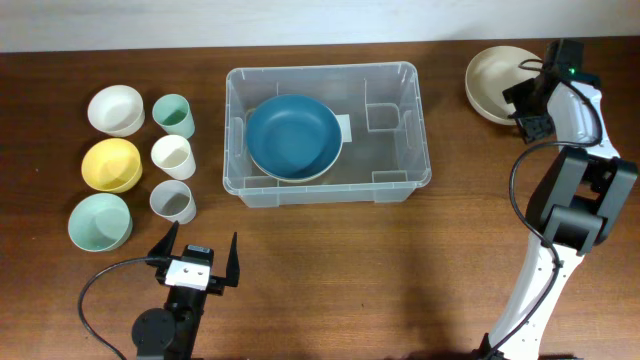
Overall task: Pack container
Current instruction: 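Grasp the back cream bowl rim with the right gripper and lift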
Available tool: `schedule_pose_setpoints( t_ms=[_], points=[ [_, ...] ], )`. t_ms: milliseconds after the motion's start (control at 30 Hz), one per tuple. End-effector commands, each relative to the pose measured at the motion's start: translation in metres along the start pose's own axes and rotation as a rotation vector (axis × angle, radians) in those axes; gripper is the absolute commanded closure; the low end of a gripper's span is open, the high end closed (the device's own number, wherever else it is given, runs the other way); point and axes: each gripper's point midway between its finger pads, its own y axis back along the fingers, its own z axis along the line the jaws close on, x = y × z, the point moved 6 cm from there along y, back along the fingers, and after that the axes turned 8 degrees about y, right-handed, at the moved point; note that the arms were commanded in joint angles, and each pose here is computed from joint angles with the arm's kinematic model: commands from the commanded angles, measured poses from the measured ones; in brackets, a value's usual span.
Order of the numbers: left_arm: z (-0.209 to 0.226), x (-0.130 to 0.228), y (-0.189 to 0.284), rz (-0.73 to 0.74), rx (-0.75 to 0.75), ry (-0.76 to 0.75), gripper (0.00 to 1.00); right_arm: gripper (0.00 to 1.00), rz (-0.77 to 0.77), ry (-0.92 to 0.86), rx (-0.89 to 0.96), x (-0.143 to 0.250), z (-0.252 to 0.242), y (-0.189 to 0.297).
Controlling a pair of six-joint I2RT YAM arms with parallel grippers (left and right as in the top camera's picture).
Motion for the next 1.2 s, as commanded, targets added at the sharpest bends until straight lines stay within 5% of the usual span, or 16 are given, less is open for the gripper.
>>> schedule_pose_setpoints(
  t_ms=[0,233,533,833,1167],
  points=[
    [0.0,0.002,0.0,0.001,-0.005,-0.016,0.0,0.23,0.017,-0.007,0.033,0.003,-0.009,-0.016],
    [0.001,0.002,0.0,0.001,-0.005,-0.016,0.0,0.41,0.013,-0.007,0.029,0.002,-0.009,-0.016],
    [0.0,0.002,0.0,0.001,-0.005,-0.016,0.0,0.95,0.007,-0.008,0.023,0.001,-0.008,-0.015],
    [0.0,0.002,0.0,0.001,-0.005,-0.016,0.0,0.96,-0.034,0.011,-0.056,-0.016,0.006,0.022],
    [0.0,0.002,0.0,0.001,-0.005,-0.016,0.0,0.96,-0.068,0.219,-0.476,-0.023,0.062,0.157]
  ],
)
